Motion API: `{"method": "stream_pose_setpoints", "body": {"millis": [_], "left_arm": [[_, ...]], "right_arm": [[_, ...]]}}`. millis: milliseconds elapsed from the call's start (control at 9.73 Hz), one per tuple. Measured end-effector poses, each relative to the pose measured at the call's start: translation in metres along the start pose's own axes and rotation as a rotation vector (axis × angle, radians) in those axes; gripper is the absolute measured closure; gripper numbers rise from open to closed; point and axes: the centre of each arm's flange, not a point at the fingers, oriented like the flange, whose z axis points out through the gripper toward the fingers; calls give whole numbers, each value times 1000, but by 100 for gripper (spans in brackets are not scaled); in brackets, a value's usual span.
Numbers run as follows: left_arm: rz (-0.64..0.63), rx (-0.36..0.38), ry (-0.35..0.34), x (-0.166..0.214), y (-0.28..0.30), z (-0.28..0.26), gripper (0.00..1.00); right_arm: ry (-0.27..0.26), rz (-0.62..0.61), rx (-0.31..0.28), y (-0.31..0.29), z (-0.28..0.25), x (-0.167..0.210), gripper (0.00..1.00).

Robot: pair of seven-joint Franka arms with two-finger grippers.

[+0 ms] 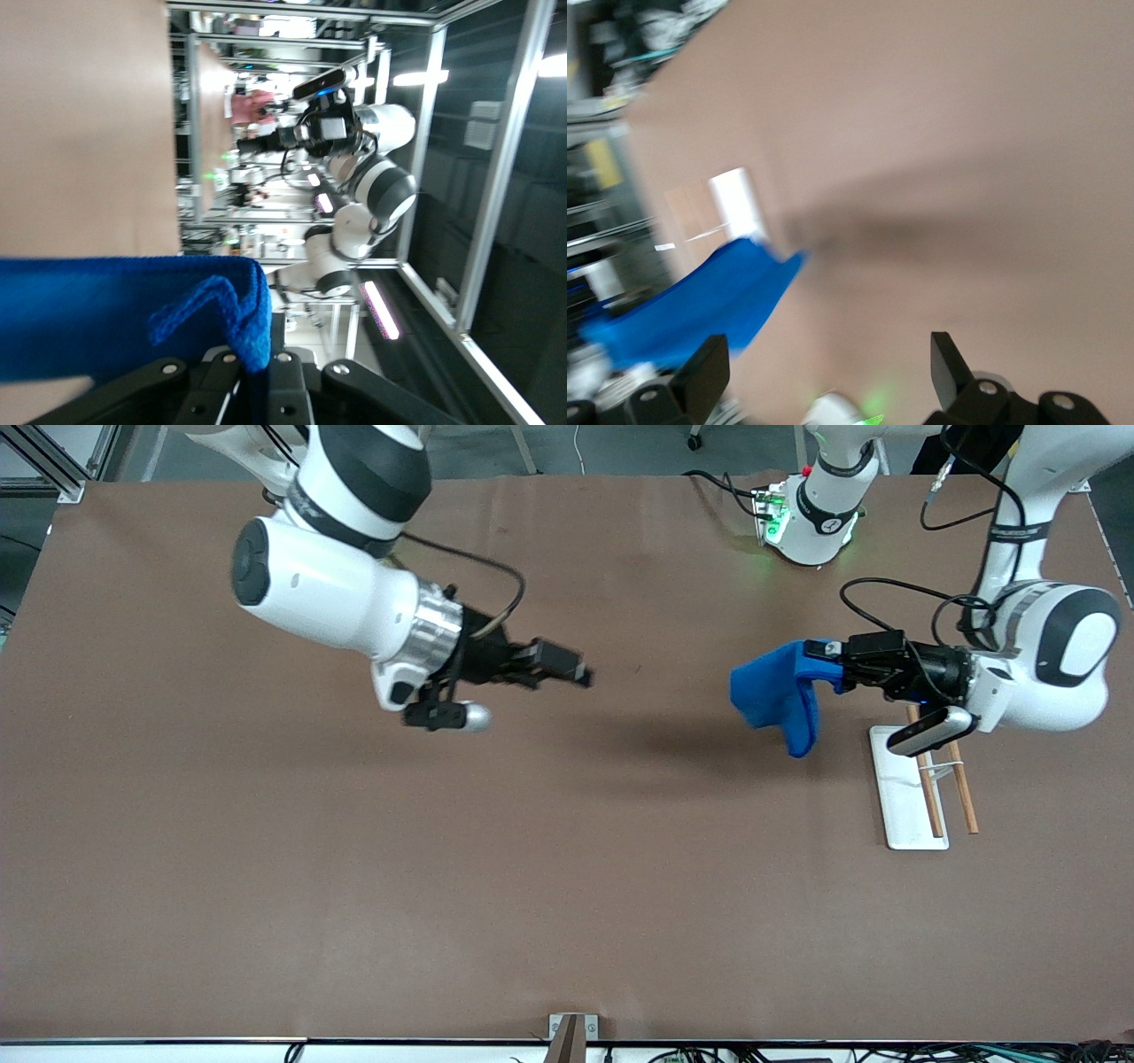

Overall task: Right arm passes towel to left arm to hang
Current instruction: 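Open the right gripper and withdraw it while the left gripper carries the towel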

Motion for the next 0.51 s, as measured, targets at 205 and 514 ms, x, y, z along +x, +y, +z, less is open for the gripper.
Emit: {"method": "stream_pose_setpoints", "body": {"millis": [205,514], "left_arm": [[-27,154,-41,10,21,-21,95],[-68,353,-62,20,26,-59,95]], "right_arm": [[126,0,-317,70,-26,43,0],[217,87,-503,159,-90,94,0]]}}
